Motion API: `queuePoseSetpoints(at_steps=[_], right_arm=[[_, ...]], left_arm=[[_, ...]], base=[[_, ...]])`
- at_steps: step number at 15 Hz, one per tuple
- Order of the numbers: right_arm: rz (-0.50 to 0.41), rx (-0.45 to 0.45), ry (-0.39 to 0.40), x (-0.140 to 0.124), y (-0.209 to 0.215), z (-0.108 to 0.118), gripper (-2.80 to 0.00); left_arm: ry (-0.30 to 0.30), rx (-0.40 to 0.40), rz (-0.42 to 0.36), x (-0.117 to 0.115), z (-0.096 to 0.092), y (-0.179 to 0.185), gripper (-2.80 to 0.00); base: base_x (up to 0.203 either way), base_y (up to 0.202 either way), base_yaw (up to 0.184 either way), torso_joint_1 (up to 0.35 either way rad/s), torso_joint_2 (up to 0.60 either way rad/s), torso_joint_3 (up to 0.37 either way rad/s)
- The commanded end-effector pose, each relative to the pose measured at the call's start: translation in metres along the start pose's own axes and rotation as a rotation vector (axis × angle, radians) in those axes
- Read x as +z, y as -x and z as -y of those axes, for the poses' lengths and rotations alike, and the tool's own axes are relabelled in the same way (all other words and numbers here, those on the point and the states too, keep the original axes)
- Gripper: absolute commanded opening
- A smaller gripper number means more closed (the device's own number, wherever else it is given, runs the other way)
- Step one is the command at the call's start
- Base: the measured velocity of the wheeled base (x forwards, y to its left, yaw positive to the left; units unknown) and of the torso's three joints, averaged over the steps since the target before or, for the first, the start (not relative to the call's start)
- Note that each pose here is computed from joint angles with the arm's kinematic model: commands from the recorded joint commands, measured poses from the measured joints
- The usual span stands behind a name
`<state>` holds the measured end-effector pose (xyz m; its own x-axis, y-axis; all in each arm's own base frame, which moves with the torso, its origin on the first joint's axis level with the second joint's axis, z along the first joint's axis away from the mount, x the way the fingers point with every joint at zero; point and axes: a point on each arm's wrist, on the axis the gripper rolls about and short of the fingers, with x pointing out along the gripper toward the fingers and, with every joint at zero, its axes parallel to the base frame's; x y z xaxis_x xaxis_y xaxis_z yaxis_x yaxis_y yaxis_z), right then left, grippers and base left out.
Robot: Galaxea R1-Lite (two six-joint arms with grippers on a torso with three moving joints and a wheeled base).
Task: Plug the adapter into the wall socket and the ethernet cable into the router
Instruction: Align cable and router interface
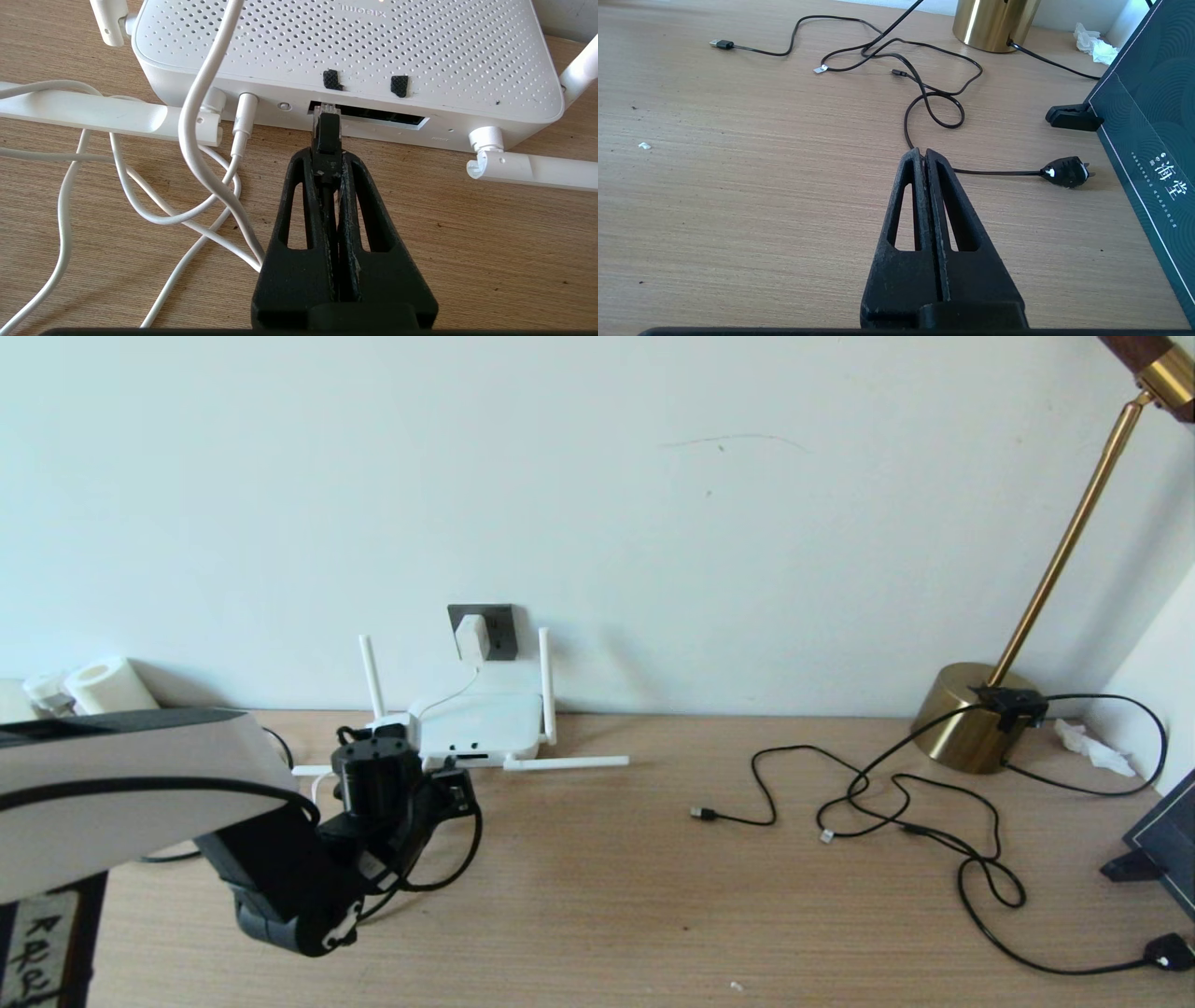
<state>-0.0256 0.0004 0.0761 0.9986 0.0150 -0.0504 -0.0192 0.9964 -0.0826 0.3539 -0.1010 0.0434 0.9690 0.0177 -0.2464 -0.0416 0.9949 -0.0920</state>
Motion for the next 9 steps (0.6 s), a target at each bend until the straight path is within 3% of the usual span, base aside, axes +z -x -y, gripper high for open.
queuePoseSetpoints(at_steps=[1,9], right_arm=[[-0.002,0.0,0.001,0.0,-0.0001,0.0,-2.8],[0.0,-0.001,0.001,0.0,0.0,0.0,-2.8]], left_arm=[[0.003,0.0,0.007,0.0006,0.0005,0.0002,-2.8],[0.003,0.001,0.007,-0.0011,0.0008,-0.0035,-2.8]], base=[[0.0,0.0,0.0,0.0,0.0,0.0],[0.0,0.0,0.0,0.0,0.0,0.0]])
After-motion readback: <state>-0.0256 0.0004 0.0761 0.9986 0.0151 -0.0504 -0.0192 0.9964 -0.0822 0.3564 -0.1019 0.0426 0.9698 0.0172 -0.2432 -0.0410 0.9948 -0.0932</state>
